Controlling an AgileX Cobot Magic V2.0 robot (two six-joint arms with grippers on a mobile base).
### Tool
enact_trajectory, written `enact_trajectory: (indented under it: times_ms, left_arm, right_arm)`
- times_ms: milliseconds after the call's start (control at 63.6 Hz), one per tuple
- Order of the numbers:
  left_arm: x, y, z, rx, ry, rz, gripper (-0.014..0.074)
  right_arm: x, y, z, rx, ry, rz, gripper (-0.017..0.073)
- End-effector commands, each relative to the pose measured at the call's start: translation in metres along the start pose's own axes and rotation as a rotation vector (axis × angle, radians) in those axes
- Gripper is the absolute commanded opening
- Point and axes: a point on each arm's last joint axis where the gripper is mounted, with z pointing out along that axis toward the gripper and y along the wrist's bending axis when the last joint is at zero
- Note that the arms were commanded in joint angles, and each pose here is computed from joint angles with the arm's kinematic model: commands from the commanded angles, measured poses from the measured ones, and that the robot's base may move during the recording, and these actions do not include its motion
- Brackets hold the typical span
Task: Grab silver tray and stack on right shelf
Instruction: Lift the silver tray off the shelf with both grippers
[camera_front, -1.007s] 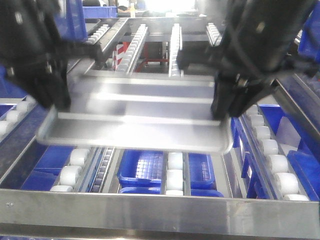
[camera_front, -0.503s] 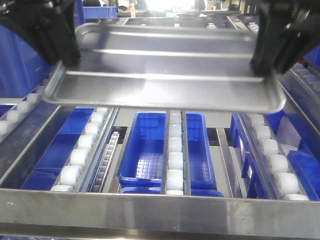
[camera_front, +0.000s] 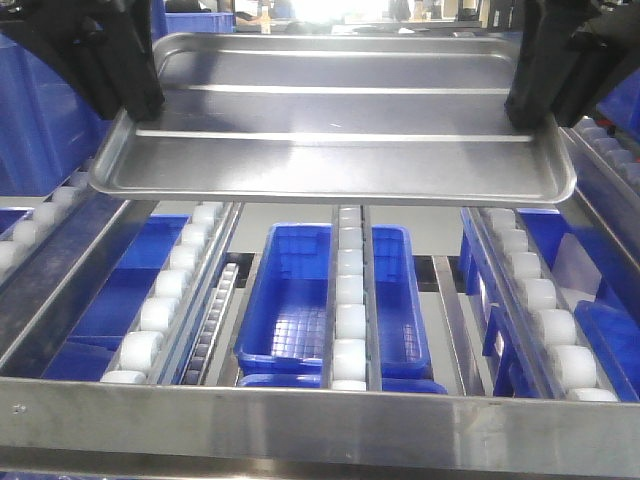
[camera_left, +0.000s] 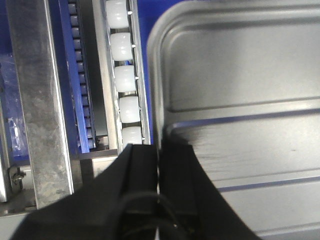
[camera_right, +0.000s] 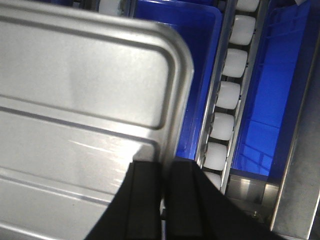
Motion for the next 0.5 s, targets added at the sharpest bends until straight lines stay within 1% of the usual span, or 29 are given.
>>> enact_trajectory:
  times_ms: [0, 488]
  left_arm:
    - [-0.0054, -0.005, -0.0225, 0.05, -0.082, 0.027, -0.0093]
    - [-0.0051, -0.0055, -0.0225, 0.055, -0.078, 0.023, -0.0093]
  right_arm:
    - [-0.0147, 0.0048, -0.0217, -0.067, -0.145, -0.021, 0.0057]
    - [-0.0147, 0.0048, -0.0217, -0.067, -0.145, -0.021, 0.0057]
